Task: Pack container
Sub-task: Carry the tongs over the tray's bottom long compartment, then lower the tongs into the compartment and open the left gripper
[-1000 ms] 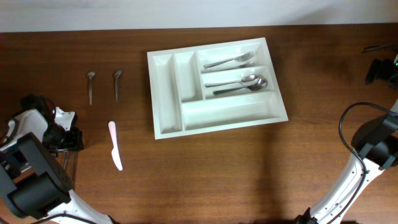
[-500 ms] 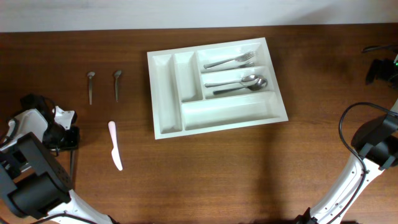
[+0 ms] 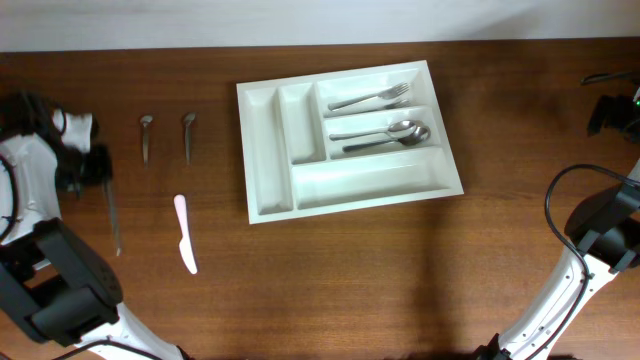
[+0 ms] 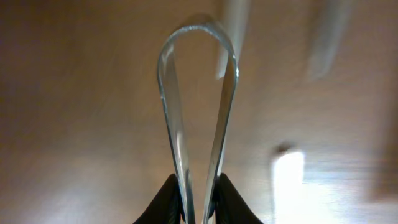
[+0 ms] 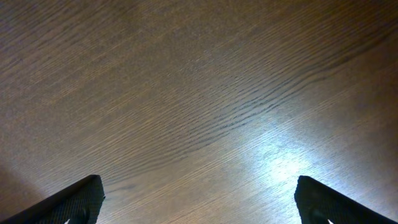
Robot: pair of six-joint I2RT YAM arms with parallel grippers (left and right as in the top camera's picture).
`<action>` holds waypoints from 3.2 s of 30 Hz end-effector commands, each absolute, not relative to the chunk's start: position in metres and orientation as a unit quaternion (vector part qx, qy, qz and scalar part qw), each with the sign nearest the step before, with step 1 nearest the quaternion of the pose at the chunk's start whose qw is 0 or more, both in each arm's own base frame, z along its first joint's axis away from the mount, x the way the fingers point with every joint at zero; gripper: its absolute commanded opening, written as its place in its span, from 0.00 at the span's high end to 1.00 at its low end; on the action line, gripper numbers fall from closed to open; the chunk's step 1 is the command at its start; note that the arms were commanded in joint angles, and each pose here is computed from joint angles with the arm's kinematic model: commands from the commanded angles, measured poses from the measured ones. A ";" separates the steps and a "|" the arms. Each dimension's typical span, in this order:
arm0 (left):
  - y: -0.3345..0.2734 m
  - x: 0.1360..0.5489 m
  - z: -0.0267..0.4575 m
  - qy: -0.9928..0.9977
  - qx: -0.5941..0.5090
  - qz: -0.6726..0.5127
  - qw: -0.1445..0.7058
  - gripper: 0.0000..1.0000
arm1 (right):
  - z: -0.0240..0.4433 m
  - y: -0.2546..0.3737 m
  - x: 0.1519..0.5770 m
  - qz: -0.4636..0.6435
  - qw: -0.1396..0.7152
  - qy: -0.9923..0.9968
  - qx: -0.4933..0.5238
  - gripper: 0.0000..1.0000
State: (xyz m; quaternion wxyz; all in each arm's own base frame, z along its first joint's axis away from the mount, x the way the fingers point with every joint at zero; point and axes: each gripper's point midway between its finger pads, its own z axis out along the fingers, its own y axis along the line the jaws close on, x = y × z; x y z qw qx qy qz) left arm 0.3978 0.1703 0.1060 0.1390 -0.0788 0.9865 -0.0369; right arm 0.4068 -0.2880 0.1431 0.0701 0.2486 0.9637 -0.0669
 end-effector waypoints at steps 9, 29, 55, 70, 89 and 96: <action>-0.019 0.491 0.208 0.919 0.152 -0.203 0.301 0.91 | 0.143 -0.287 0.406 -0.064 0.069 0.965 0.245 0.01; -0.286 0.433 0.209 0.748 0.568 -0.112 0.325 0.86 | 0.143 -0.287 0.406 -0.064 0.069 0.965 0.245 0.01; -0.340 0.420 0.110 0.763 0.589 -0.099 0.246 0.78 | 0.143 -0.287 0.406 -0.064 0.069 0.965 0.245 0.01; -0.333 0.403 0.098 0.772 0.594 -0.101 0.203 0.73 | 0.143 -0.287 0.406 -0.064 0.069 0.965 0.245 0.01; -0.333 0.401 0.088 0.774 0.595 -0.106 0.191 0.53 | 0.143 -0.287 0.406 -0.064 0.069 0.965 0.245 0.01; -0.336 0.402 0.089 0.771 0.597 -0.106 0.196 0.44 | 0.143 -0.287 0.406 -0.064 0.069 0.965 0.245 0.01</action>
